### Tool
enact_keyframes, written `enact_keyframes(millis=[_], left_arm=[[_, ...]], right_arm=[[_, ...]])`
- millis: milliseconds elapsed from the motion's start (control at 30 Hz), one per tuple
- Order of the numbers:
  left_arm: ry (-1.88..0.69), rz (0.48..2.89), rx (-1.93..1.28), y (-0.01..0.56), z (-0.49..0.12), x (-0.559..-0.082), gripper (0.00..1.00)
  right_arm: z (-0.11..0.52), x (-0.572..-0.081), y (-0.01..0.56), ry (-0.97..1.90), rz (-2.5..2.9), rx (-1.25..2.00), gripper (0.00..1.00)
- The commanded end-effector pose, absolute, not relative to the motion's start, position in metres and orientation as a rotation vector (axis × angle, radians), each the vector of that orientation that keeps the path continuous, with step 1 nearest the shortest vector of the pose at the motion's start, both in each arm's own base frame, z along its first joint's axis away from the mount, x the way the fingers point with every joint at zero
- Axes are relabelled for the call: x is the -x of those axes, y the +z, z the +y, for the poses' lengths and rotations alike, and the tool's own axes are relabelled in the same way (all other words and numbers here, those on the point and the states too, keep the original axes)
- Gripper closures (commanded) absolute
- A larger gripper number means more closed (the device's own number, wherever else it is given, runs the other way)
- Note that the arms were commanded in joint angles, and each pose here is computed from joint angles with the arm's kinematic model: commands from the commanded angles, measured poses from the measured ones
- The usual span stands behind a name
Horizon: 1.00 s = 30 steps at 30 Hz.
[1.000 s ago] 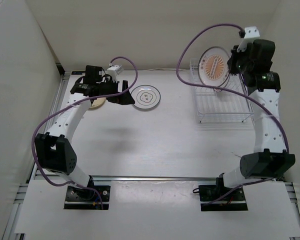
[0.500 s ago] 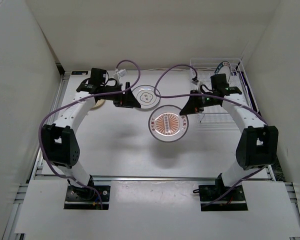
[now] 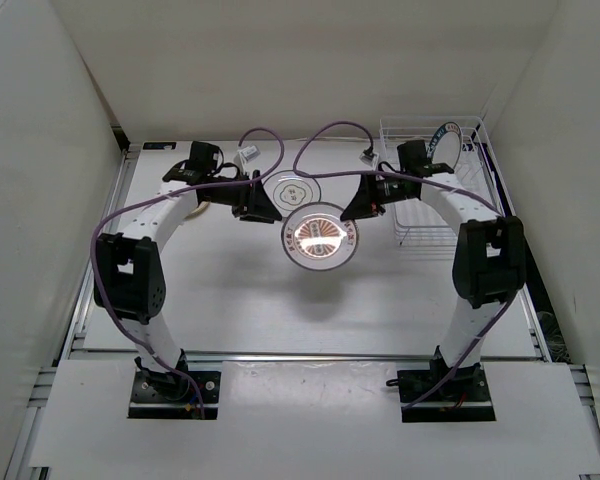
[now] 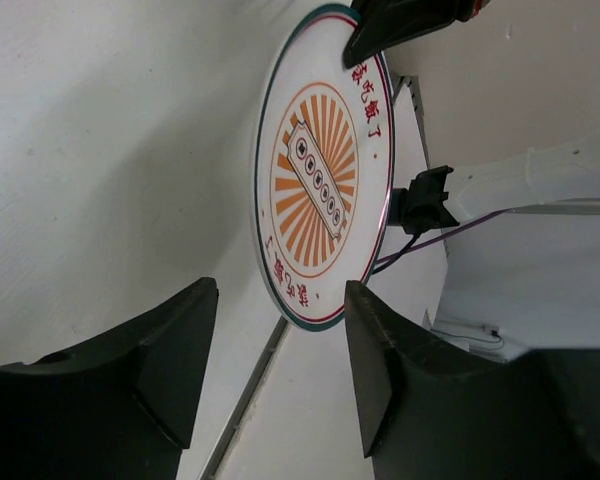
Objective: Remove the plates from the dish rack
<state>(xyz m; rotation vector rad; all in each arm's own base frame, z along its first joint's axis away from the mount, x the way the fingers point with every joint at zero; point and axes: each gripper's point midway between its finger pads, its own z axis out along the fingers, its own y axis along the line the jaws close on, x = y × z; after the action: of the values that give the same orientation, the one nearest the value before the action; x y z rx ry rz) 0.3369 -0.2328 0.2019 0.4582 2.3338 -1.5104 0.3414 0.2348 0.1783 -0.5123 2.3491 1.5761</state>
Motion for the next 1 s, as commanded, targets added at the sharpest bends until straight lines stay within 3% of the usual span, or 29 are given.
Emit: enact_keyframes(millis=[0, 400, 467, 500, 600, 633, 800, 867, 967], left_arm=[[-1.564, 2.274, -0.507, 0.213, -0.237, -0.333, 0.37], [-1.612, 2.318, -0.524, 0.199, -0.252, -0.329, 0.42], [-1.613, 2.318, -0.524, 0.199, -0.252, -0.328, 0.53], [-1.613, 2.318, -0.524, 0.199, -0.252, -0.328, 0.68], [-1.608, 2.313, -0.534, 0.199, -0.252, -0.329, 0.90], [-1.604, 2.307, -0.543, 0.198, -0.251, -0.329, 0.90], [-1.476, 2.337, -0.493, 0.196, -0.248, -0.344, 0.90], [-1.353, 2.366, -0.392, 0.195, -0.243, -0.362, 0.90], [-1.235, 2.407, -0.264, 0.185, -0.237, -0.381, 0.90]], right_arm=[[0.246, -0.356, 0.220, 1.648, 2.200, 0.571, 1.00], [0.271, -0.368, 0.226, 1.697, 2.176, 0.597, 1.00], [0.276, -0.366, 0.223, 1.712, 2.189, 0.590, 1.00], [0.277, -0.367, 0.223, 1.723, 2.185, 0.595, 1.00], [0.281, -0.367, 0.227, 1.726, 2.175, 0.608, 1.00], [0.281, -0.368, 0.226, 1.713, 2.180, 0.603, 1.00], [0.265, -0.384, 0.205, 1.396, 2.316, 0.520, 0.37], [0.254, -0.380, 0.206, 1.332, 2.342, 0.482, 0.27], [0.239, -0.370, 0.210, 1.271, 2.355, 0.447, 0.27]])
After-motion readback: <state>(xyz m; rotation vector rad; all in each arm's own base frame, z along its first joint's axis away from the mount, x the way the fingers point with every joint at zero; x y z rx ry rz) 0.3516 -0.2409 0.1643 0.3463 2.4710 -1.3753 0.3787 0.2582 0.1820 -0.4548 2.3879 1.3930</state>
